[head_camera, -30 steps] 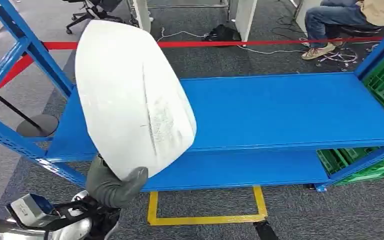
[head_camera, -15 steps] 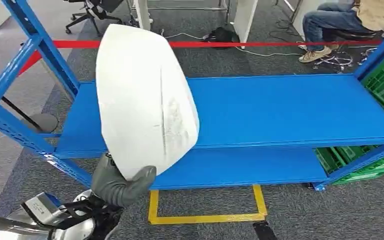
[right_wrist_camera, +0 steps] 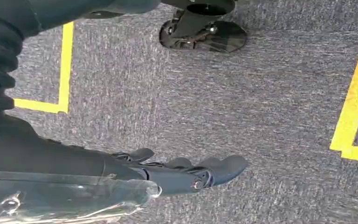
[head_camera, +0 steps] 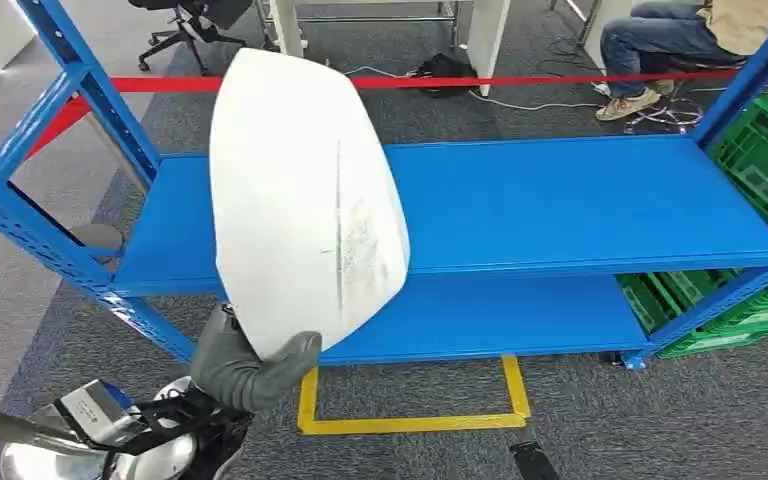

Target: Take the parts from the cabinet and place them on the table.

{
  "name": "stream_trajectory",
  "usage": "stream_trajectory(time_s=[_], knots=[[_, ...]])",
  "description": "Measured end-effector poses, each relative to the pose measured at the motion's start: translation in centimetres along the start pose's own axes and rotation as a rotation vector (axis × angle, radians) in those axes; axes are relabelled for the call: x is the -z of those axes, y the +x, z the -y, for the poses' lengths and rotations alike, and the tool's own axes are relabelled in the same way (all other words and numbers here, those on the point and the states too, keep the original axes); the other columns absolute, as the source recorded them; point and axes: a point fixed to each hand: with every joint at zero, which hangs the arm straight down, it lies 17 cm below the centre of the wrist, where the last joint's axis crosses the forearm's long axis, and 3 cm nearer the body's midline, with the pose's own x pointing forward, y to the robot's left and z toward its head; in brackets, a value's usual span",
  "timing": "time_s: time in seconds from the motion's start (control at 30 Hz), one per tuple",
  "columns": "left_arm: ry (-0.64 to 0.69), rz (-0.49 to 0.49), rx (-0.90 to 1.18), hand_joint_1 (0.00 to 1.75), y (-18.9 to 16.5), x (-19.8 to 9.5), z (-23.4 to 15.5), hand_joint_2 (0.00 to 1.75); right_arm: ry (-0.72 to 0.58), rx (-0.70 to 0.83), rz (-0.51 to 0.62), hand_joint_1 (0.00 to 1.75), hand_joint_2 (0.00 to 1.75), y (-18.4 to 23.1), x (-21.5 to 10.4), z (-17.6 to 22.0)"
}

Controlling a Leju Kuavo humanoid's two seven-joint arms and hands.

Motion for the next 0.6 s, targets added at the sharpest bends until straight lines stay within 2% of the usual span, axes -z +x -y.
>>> stream_trajectory(time_s=[0.6], knots=[[-0.001, 0.007, -0.021, 1.75, 0.14, 0.13, 0.06, 1.75, 0.0, 0.0, -0.002, 0.0, 1.75, -0.17, -0.04, 0.01]])
